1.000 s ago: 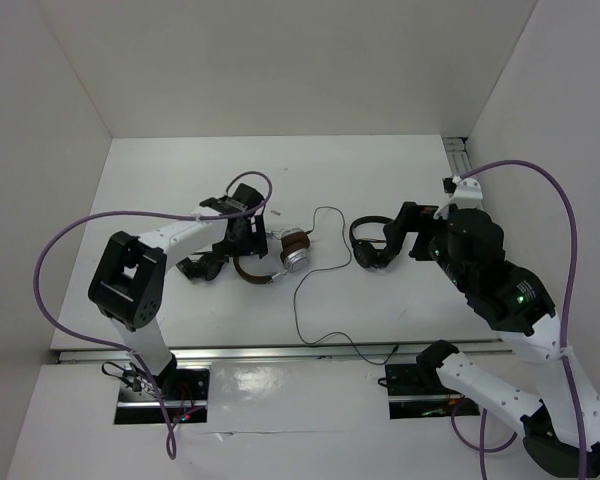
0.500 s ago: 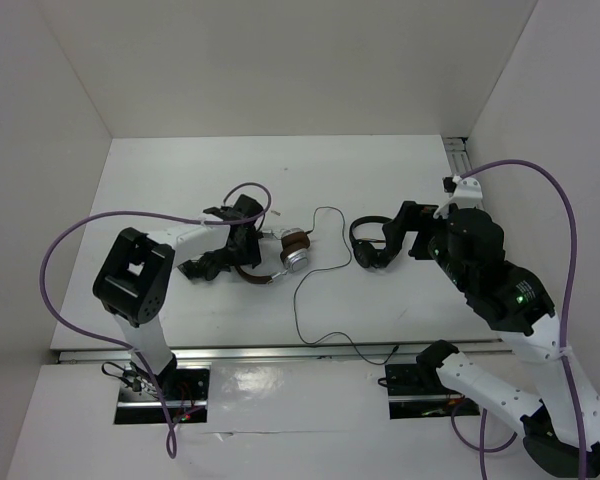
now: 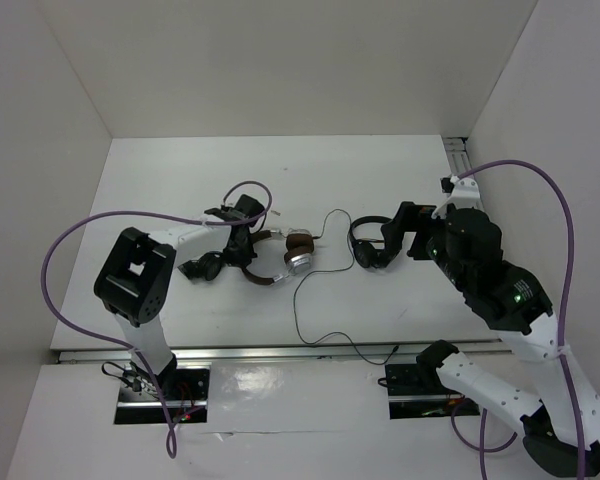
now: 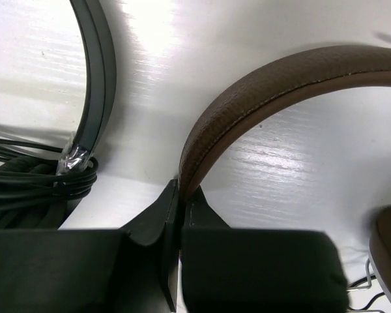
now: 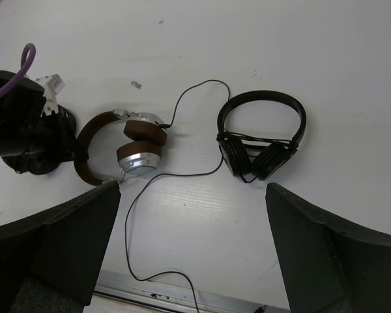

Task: Wrap the headphones

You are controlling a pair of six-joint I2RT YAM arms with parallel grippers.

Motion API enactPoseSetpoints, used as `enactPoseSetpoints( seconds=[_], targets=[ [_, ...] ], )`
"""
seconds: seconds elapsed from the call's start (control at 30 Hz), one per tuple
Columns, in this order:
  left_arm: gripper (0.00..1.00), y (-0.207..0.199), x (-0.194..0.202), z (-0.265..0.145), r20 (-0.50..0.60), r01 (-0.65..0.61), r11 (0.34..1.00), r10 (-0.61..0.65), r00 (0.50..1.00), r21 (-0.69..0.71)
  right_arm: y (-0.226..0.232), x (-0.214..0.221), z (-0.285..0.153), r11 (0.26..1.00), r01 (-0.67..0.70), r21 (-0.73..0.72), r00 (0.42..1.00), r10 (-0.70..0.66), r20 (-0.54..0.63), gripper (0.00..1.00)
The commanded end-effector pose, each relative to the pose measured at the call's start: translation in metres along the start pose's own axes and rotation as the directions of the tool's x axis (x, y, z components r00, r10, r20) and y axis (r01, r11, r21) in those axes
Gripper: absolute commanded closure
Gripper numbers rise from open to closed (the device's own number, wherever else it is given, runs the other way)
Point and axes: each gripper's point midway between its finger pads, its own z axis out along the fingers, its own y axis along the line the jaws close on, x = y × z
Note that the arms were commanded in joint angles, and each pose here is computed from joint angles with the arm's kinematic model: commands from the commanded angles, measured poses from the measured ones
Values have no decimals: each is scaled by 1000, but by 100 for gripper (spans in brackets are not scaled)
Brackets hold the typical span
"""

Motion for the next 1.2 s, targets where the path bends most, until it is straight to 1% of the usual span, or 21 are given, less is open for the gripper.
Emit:
enactPoseSetpoints(
  seconds=[0.0, 0.1, 0.2, 0.23, 0.27, 0.33, 0.37, 0.47, 0.5, 0.57, 0.6, 0.63, 0.73, 0.77, 0.83, 0.93, 0.97, 1.03, 1.07, 1.1, 1.17],
  targets=[
    [100, -3, 13, 2, -24, -12, 1000, 12, 1000, 1, 6, -8, 2, 1000, 6, -26, 999, -5, 38, 0],
    [100, 4, 5, -19, 22, -16, 999, 17, 1000, -42, 10, -9, 2, 999, 4, -47, 999, -2, 41, 0],
    [100, 0, -18, -52, 109, -8, 999, 14, 994, -52, 17, -7, -2, 995, 0, -97, 999, 5, 45, 0],
    [100, 0, -27, -67, 126, 6, 998, 1, 992, -58, 23, -7, -3, 990, -5, -141, 998, 13, 59, 0],
    [100, -2, -32, -78, 146, 2, 999, 6, 989, -53, 39, -3, -7, 972, -4, -236, 999, 15, 46, 0],
    [100, -6, -56, -109, 226, 29, 999, -22, 974, -28, 59, -15, -24, 925, -8, -379, 989, 63, 133, 0],
    [100, -2, -58, -120, 239, 23, 999, -12, 971, -45, 69, 2, -23, 894, -9, -447, 993, 62, 104, 0],
    [100, -5, -84, -162, 329, 28, 1000, -22, 944, -14, 83, -4, -29, 836, -34, -548, 975, 148, 166, 0],
    [100, 0, -87, -169, 341, 32, 999, -18, 940, -37, 82, 11, -16, 839, -49, -542, 979, 149, 142, 0],
    [100, 3, -104, -199, 403, 47, 999, -36, 915, -17, 83, 9, -5, 837, -73, -542, 968, 190, 162, 0],
    [100, 5, -108, -206, 420, 55, 998, -41, 907, -21, 78, 18, 8, 852, -93, -514, 968, 200, 155, 0],
    [100, 13, -111, -213, 433, 53, 997, -24, 901, -55, 81, 13, 15, 848, -99, -521, 959, 221, 179, 0],
    [100, 17, -128, -246, 477, 64, 998, -42, 878, -30, 86, 30, 41, 845, -87, -527, 965, 202, 165, 0],
    [100, 22, -138, -261, 501, 50, 998, -31, 865, -25, 90, 23, 44, 841, -67, -537, 959, 202, 197, 0],
    [100, 25, -143, -283, 523, 44, 999, -47, 851, 18, 94, 29, 64, 853, -17, -522, 971, 139, 195, 0],
    [100, 32, -149, -320, 572, 22, 996, -67, 817, 85, 95, 22, 82, 872, 42, -488, 966, 90, 243, 0],
    [100, 37, -147, -337, 592, 25, 992, -94, 800, 124, 95, 31, 97, 880, 69, -470, 972, 47, 230, 0],
    [100, 39, -148, -358, 623, 3, 984, -114, 774, 177, 96, 21, 110, 893, 105, -438, 965, 14, 261, 0],
    [100, 42, -147, -364, 632, -4, 984, -113, 767, 180, 93, 31, 125, 905, 108, -412, 973, -11, 231, 0],
    [100, 49, -145, -376, 650, -7, 980, -126, 749, 199, 93, 29, 131, 909, 115, -400, 971, -17, 240, 2],
    [100, 51, -144, -389, 656, -13, 971, -151, 739, 239, 94, 34, 141, 911, 124, -394, 972, -32, 233, 3]
  ],
)
